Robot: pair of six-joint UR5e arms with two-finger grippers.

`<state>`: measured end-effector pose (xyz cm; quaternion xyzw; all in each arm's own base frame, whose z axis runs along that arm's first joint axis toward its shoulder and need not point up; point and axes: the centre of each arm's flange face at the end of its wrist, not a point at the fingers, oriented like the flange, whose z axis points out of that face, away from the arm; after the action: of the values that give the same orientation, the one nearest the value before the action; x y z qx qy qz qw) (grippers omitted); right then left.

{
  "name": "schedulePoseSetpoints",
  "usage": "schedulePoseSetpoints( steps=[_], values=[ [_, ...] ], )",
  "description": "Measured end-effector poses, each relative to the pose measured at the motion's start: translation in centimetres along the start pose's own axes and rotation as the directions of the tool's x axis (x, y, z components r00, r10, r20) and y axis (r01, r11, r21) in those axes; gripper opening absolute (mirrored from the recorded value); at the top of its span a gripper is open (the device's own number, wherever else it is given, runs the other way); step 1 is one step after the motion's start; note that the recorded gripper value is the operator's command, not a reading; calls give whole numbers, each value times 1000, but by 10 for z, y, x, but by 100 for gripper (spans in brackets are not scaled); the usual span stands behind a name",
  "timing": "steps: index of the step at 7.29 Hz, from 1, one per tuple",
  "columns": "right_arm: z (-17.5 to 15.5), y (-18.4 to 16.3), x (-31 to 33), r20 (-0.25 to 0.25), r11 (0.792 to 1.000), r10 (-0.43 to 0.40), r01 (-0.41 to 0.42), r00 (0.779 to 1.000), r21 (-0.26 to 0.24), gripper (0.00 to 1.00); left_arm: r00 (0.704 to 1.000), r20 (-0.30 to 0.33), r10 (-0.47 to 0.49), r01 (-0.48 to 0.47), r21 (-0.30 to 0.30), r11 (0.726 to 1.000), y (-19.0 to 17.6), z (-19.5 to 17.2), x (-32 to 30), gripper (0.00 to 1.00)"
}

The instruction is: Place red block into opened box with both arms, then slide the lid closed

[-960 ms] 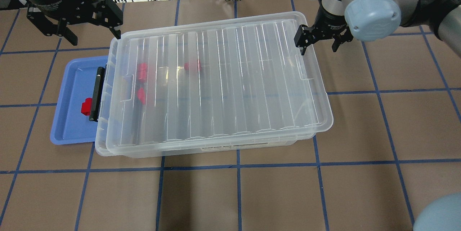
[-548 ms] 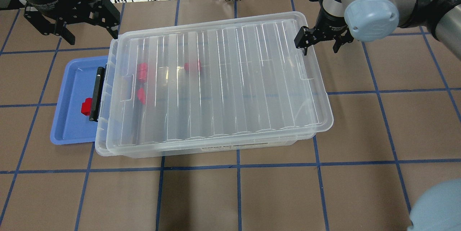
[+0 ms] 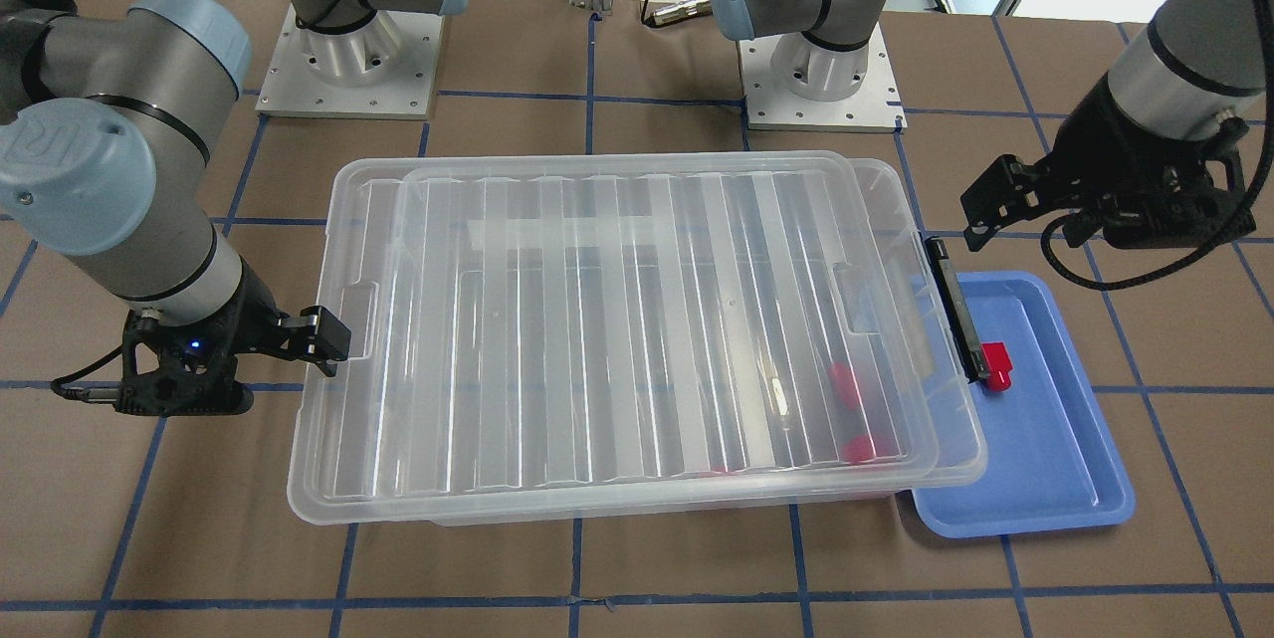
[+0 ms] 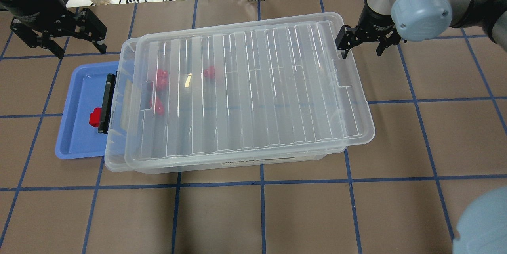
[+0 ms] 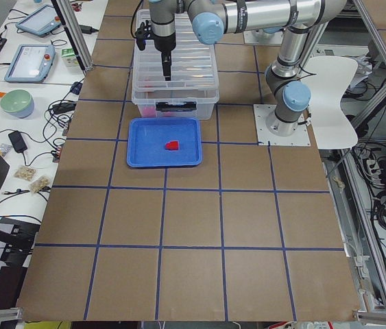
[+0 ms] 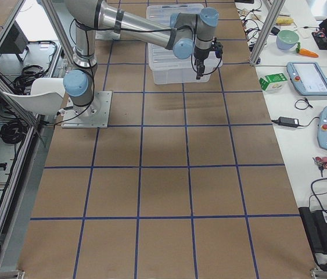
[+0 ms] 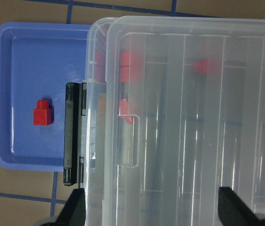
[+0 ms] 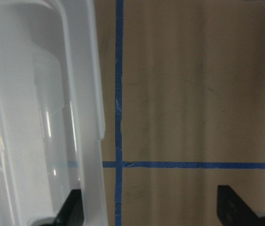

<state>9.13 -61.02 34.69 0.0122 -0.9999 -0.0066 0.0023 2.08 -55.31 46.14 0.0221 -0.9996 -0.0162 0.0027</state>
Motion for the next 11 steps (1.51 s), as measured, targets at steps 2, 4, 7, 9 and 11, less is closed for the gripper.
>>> schedulePoseSetpoints(
  steps=[2, 4, 7, 9, 11],
  values=[
    [-5, 1, 15, -23, 1000, 21, -21, 1000, 1, 100, 999, -6, 44, -44, -15, 999, -21, 56, -57, 100],
    [-6, 1, 27, -35, 999, 39, -39, 999, 0, 100, 996, -11, 92, -93, -9, 996, -16, 123, -115, 100],
    [-7, 1, 41, -55, 998, 56, -57, 997, -1, 100, 1000, -14, 26, -26, 3, 1000, 15, 218, -150, 100],
    [-10, 2, 55, -62, 998, 60, -60, 996, 2, 100, 999, -35, -25, 24, -9, 1000, 20, 250, -148, 100],
    [-14, 3, 74, -65, 998, 56, -56, 996, 7, 100, 997, -58, -44, 43, -13, 999, 18, 267, -147, 65]
  ],
)
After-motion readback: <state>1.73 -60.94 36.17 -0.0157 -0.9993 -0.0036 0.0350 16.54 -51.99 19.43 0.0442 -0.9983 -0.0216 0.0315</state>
